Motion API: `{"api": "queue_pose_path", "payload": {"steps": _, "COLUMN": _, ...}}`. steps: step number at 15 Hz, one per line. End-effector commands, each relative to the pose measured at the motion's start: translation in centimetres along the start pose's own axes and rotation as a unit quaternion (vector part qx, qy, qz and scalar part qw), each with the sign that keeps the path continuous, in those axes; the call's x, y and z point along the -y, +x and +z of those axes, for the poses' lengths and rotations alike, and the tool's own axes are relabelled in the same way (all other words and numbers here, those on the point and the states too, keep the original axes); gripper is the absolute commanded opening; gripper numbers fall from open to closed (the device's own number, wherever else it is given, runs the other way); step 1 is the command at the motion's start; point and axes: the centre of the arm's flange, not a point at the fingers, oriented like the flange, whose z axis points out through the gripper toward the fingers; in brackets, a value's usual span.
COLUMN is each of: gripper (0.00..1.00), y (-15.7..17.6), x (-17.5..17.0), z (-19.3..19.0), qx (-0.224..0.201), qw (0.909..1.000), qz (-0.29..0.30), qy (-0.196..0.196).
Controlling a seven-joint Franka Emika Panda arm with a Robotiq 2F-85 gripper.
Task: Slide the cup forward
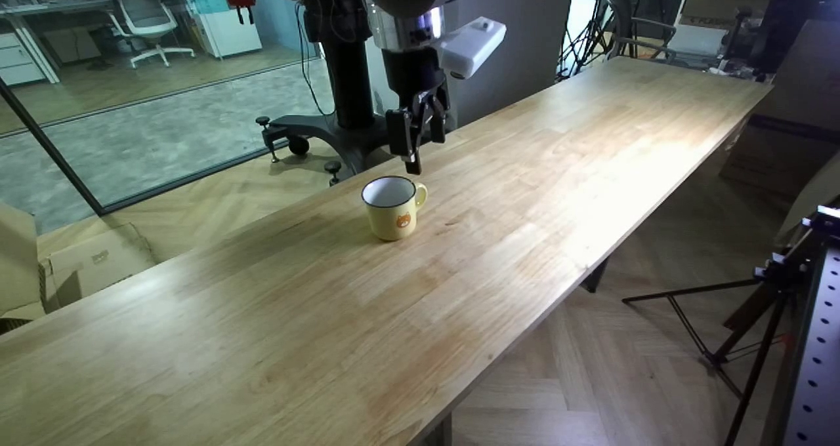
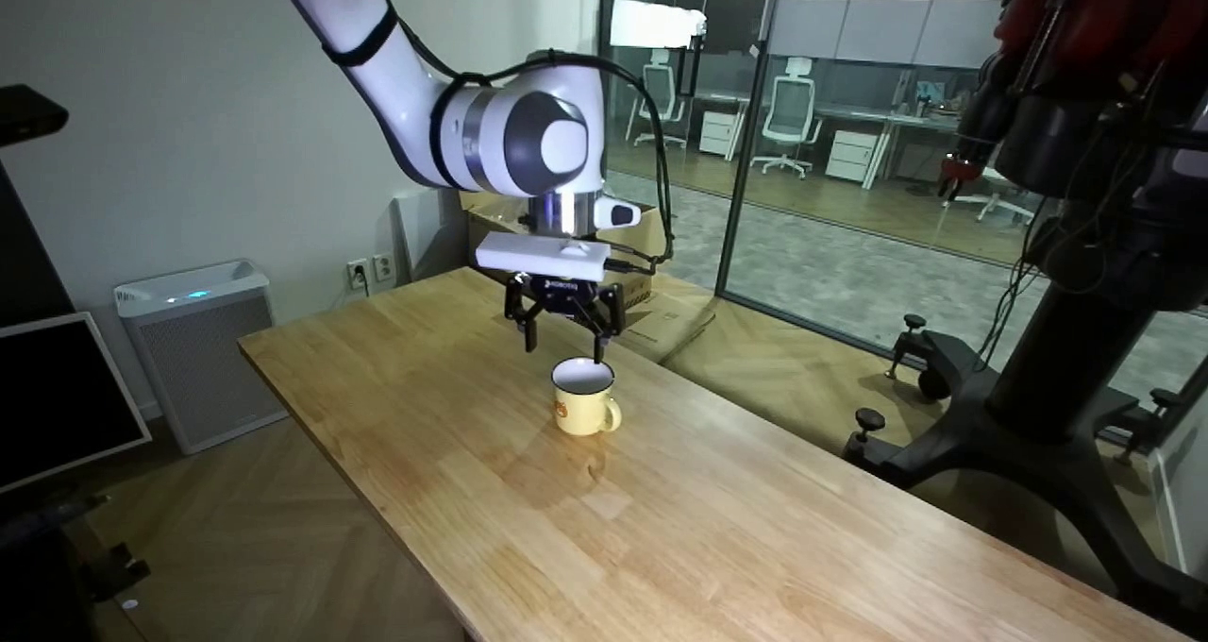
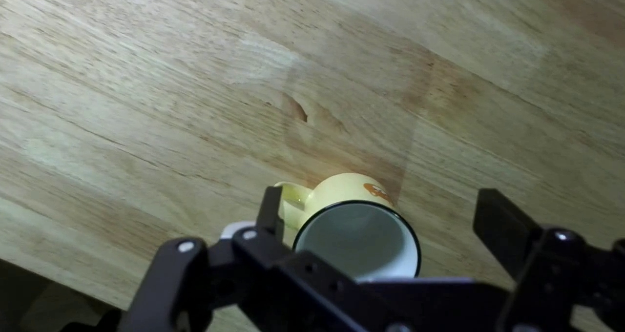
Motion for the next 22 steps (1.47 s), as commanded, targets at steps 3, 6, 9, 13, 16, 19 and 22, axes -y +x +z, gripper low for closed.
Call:
{"api": "queue_pose_path", "payload": {"steps": 3, "gripper": 1.00, "y": 1.4, "x": -0.7, "z": 1.4, "qx": 0.001, "qw": 1.0000, "qz": -0.008, "qy": 0.004}}
{"api": "queue_pose_path", "payload": {"steps": 6, "gripper": 1.00, "y": 2.9, "x": -1.6, "z": 3.0, "qx": 0.001, "qw": 0.9998, "qz": -0.019, "qy": 0.004}}
{"api": "queue_pose_path", "payload": {"steps": 9, "gripper": 1.00, "y": 4.5, "x": -1.9, "z": 4.2, "qx": 0.002, "qw": 0.9990, "qz": -0.045, "qy": 0.005}}
{"api": "queue_pose_path", "payload": {"steps": 13, "gripper": 1.00, "y": 6.2, "x": -2.8, "z": 5.0, "qx": -0.006, "qw": 0.9979, "qz": -0.064, "qy": -0.008}}
{"api": "queue_pose_path", "payload": {"steps": 16, "gripper": 1.00, "y": 7.1, "x": -4.4, "z": 4.9, "qx": -0.013, "qw": 0.9976, "qz": -0.066, "qy": -0.017}}
{"api": "queue_pose_path", "payload": {"steps": 19, "gripper": 1.00, "y": 7.9, "x": -6.0, "z": 5.1, "qx": -0.014, "qw": 0.9975, "qz": -0.067, "qy": -0.017}}
{"api": "queue_pose_path", "payload": {"steps": 22, "gripper": 1.00, "y": 6.2, "x": -5.3, "z": 5.0, "qx": -0.017, "qw": 0.9978, "qz": -0.062, "qy": -0.013}}
